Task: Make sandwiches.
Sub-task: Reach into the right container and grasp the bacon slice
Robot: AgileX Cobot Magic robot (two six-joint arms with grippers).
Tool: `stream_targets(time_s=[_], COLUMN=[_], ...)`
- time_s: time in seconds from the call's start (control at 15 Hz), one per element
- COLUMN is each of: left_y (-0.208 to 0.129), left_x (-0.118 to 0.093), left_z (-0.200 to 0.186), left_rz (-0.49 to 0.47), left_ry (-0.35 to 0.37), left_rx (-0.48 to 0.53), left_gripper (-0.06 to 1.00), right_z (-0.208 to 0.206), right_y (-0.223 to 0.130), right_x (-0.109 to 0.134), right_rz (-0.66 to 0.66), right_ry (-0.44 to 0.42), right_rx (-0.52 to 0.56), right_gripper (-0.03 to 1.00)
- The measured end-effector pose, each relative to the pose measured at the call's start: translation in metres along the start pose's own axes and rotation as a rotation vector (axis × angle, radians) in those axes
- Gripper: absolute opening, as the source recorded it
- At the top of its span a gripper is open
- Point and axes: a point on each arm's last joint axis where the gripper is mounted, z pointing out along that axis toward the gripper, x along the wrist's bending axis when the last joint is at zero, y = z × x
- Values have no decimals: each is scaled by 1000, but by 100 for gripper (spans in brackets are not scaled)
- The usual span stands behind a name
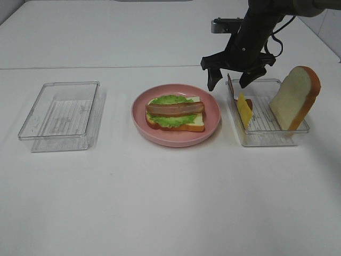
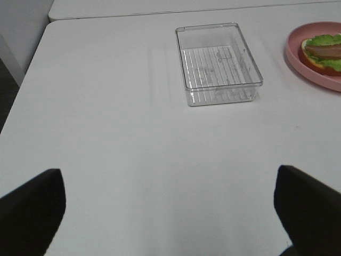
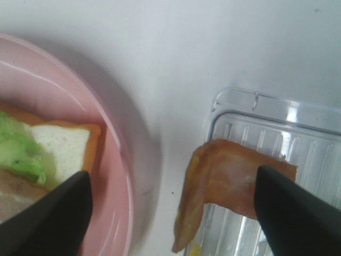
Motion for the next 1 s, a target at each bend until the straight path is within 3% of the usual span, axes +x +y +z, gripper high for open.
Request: stream_targets(time_s=[0.13, 0.47, 0.53, 0.6, 0.73, 1.0], left_y=[0, 0, 0, 0, 0, 0], left_x=[0, 0, 0, 0, 0, 0], left_z=[0, 0, 0, 0, 0, 0], left_rz=[0, 0, 0, 0, 0, 0], left_ry=[0, 0, 0, 0, 0, 0], left_rx=[0, 0, 0, 0, 0, 0], left_gripper=[98, 98, 98, 98, 98, 98], right_z=[0, 0, 0, 0, 0, -1], right_y=[0, 1, 1, 1, 1, 1], right_x=[0, -6, -6, -7, -7, -7], right_rz=[-1, 16, 17, 16, 7, 4], right_ry=[-2, -69, -71, -73, -74, -74], right_rx=[-3, -9, -10, -10, -9, -9], right_gripper=[76, 47, 37, 21, 3, 3])
